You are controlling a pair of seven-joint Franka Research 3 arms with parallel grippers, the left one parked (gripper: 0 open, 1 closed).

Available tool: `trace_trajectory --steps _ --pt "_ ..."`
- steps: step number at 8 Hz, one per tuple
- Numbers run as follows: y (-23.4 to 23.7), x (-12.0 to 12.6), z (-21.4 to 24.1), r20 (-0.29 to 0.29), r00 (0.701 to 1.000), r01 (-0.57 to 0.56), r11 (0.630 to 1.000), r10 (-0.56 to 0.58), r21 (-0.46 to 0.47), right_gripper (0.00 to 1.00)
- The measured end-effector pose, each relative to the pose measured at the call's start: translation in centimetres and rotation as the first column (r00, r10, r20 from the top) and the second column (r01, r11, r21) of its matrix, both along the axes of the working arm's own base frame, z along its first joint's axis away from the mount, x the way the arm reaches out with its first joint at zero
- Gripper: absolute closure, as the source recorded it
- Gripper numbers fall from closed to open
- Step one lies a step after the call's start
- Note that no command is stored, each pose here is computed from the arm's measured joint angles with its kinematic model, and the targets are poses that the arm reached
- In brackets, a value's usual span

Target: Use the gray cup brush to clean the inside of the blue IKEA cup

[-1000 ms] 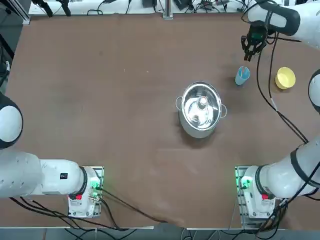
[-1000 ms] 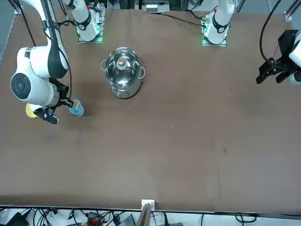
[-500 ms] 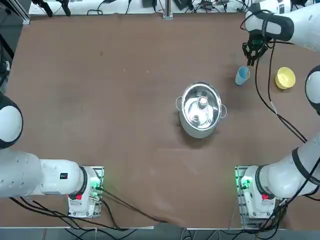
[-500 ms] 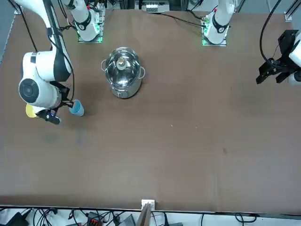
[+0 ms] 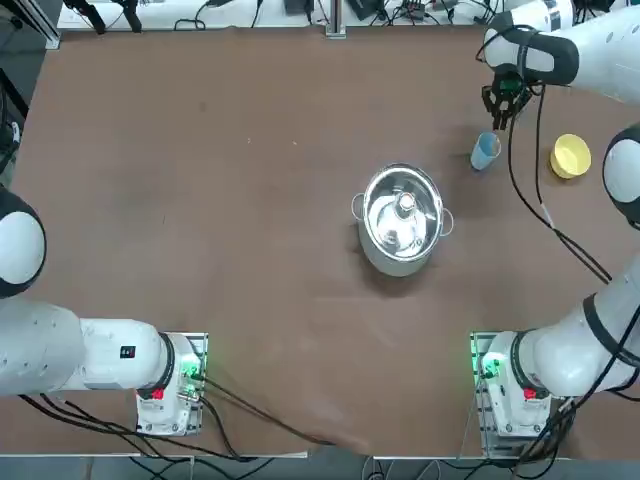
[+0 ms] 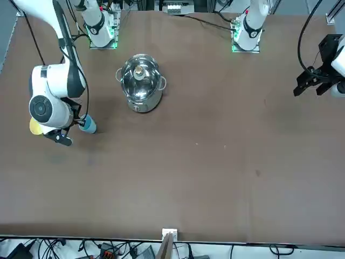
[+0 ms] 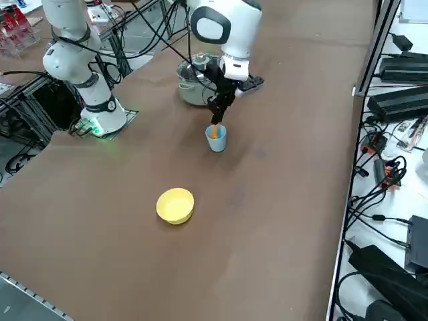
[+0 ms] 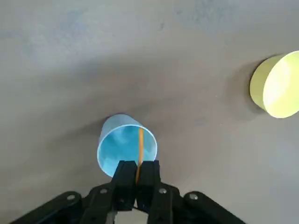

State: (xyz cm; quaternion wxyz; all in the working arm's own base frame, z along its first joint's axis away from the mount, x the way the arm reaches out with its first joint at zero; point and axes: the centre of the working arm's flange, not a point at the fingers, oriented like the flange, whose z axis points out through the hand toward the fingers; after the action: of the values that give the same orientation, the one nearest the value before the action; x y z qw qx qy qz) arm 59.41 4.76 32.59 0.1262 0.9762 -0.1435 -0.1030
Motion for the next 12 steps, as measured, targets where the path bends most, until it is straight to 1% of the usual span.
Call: trace_trajectory --steps 1,4,6,7,10,12 --pt "0.4 0.1 0.2 0.008 1.0 0.003 1.0 -0.003 0.0 0.95" --pt "1.7 0.1 0.2 0.013 0.999 0.046 0.998 -0.047 0.049 0.95" --pt "2.3 0.0 0.0 0.011 0.998 0.064 0.996 -0.065 0.061 0.95" --pt "2.3 0.0 -0.2 0.003 0.997 0.071 0.995 -0.072 0.065 0.95" --pt "1.6 -0.7 -0.6 -0.056 0.994 0.092 0.995 -0.089 0.049 0.95" --pt "1.1 -1.0 -0.6 -0.082 0.992 0.102 0.994 -0.098 0.038 0.95"
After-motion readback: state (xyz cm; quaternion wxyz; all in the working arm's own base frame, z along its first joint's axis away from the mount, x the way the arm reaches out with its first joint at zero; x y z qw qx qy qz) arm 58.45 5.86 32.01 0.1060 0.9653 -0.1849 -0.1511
